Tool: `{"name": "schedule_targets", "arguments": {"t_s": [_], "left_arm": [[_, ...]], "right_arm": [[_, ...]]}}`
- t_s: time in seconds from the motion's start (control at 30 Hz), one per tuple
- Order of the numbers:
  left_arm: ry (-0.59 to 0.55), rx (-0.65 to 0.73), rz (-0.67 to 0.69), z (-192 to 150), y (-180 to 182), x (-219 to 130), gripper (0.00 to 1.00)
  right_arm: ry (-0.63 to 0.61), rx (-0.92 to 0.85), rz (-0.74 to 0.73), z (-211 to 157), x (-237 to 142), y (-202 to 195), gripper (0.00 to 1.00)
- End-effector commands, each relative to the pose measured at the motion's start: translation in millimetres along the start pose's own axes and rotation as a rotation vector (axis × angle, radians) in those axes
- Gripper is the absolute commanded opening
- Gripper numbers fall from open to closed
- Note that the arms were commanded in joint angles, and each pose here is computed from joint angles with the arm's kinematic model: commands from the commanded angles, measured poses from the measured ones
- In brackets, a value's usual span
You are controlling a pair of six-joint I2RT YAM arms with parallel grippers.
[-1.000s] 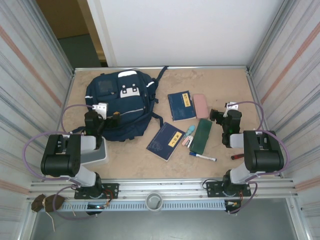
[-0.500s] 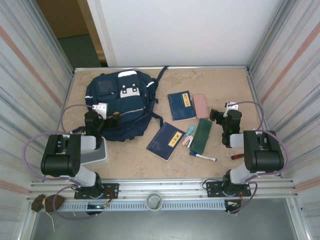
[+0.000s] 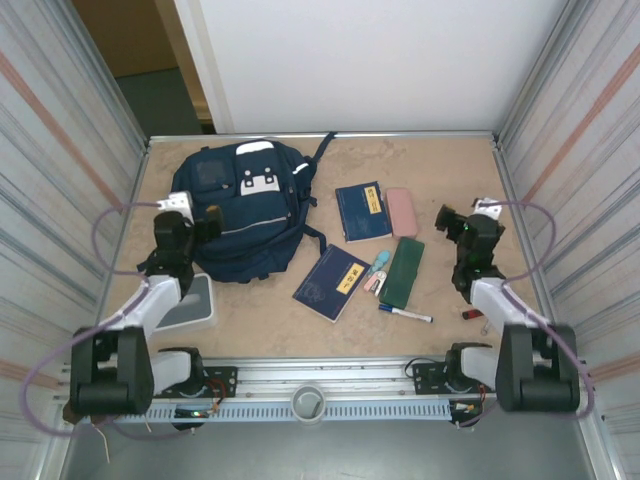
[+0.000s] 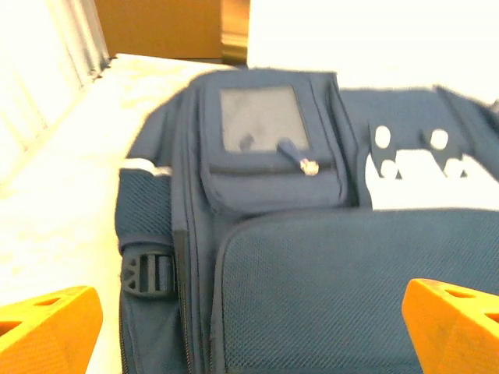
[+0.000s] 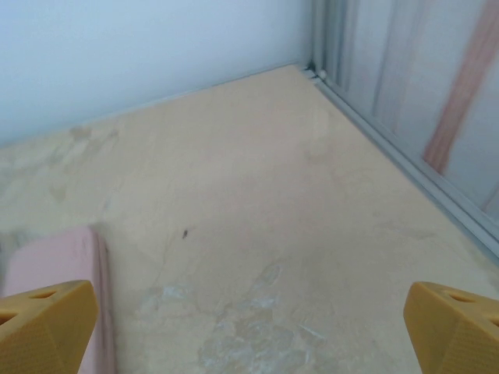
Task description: Pack the student bag
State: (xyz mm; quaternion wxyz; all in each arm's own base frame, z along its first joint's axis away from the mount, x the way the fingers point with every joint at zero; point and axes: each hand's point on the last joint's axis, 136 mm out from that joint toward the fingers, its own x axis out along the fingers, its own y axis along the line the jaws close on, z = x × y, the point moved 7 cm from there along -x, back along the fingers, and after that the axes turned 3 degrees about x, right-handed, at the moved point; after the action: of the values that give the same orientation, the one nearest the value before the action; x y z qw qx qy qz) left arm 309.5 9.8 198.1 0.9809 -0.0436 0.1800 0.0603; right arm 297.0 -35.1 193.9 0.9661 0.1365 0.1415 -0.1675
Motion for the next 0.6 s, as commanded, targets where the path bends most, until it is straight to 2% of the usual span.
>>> {"name": "schedule_targets", "arguments": {"t_s": [0.0,0.03,0.1,0.17,0.27,0.37,0.43,0.57], "left_arm": [[0.193,-0.206,-0.016,-14.9,-2.0,-8.9,0.99],[0.241,-0.227,-0.031,-18.3,-4.8,-6.3,0.99],[0.337,-0.253,0.049,-23.0,2.8,-0.3,0.98],[0.383,-0.276,0.073,-24.4,12.4,7.8,0.96],[0.469,-0.37,-0.005,-27.8,18.1,28.4,0.89],[0.57,-0.388,-0.059,-36.8,12.9,47.3,0.85],[0.609,-0.391,-0.08,-43.5,10.5,56.7,0.82],[0.658,-0.404,-0.143,-51.3,2.8,70.0,0.69]], "right_arm": [[0.191,0.117,0.071,9.6,-18.7,11.7,0.99],[0.244,0.11,0.146,9.9,-22.5,25.6,0.99],[0.337,0.071,0.266,10.8,-29.9,58.5,0.99],[0.414,-0.004,0.349,6.8,-38.3,96.1,0.99],[0.513,-0.086,0.49,-4.2,-48.5,154.8,1.0],[0.626,-0.067,0.619,-17.4,-49.9,204.0,0.95],[0.671,-0.071,0.664,-26.6,-48.3,232.4,0.92],[0.754,-0.096,0.682,-51.8,-33.6,282.1,0.87]]}}
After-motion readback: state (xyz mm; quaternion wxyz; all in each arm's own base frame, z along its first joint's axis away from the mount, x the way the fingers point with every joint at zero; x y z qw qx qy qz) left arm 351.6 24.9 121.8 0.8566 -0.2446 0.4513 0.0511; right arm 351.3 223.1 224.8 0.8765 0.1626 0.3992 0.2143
